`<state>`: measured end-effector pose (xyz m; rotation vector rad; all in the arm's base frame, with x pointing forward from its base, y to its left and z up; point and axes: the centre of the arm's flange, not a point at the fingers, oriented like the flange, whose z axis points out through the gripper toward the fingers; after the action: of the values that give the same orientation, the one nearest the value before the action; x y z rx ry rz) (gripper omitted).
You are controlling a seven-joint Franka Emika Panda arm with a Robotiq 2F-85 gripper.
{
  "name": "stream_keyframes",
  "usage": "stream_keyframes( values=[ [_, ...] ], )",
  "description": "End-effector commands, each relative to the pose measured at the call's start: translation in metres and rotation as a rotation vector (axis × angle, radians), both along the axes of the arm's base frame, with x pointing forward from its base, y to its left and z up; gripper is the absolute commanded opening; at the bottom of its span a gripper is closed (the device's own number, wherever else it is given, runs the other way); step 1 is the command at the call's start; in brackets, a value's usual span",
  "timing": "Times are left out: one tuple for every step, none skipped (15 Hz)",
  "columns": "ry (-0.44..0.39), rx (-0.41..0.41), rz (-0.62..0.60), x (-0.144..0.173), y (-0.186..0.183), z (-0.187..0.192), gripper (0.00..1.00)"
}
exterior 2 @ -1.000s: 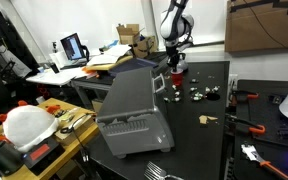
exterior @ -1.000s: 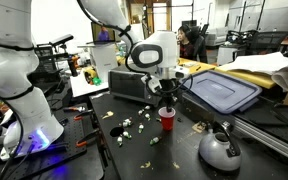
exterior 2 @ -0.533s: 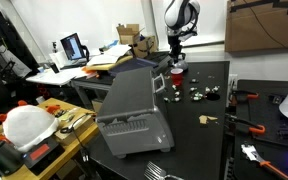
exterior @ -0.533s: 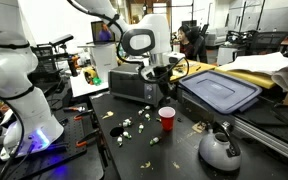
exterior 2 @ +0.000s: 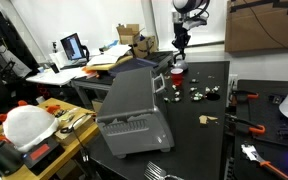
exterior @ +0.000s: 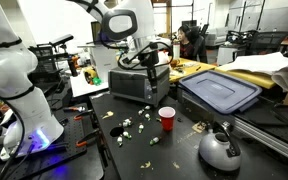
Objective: Pour out the contents in the red cup
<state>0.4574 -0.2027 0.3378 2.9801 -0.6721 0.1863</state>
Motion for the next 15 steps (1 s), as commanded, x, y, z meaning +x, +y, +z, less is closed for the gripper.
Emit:
stream_keyframes(
  values=[
    [0.043,0.032,-0.071,-0.041,0.027,0.018,0.00],
    [0.055,0.038,-0.086,-0.049,0.031,0.019,0.00],
    [0.065,0.050,-0.090,-0.055,0.036,0.020,0.00],
    [0.079,0.053,-0.097,-0.065,0.042,0.022,0.00],
    [0.091,0.059,-0.098,-0.070,0.047,0.022,0.00],
    [0.104,0.064,-0.101,-0.074,0.052,0.022,0.00],
    [0.118,0.067,-0.098,-0.077,0.057,0.021,0.00],
    [0.127,0.076,-0.094,-0.081,0.062,0.022,0.00],
    [0.130,0.074,-0.080,-0.082,0.067,0.021,0.00],
    [0.135,0.078,-0.067,-0.083,0.071,0.021,0.00],
    [0.132,0.075,-0.051,-0.083,0.074,0.019,0.00],
    [0.126,0.060,-0.042,-0.082,0.078,0.019,0.00],
    [0.129,0.065,-0.030,-0.080,0.082,0.017,0.26],
    [0.136,0.067,-0.056,-0.076,0.087,0.012,0.27],
    [0.187,0.102,-0.104,-0.069,0.097,0.004,0.34]
  ],
)
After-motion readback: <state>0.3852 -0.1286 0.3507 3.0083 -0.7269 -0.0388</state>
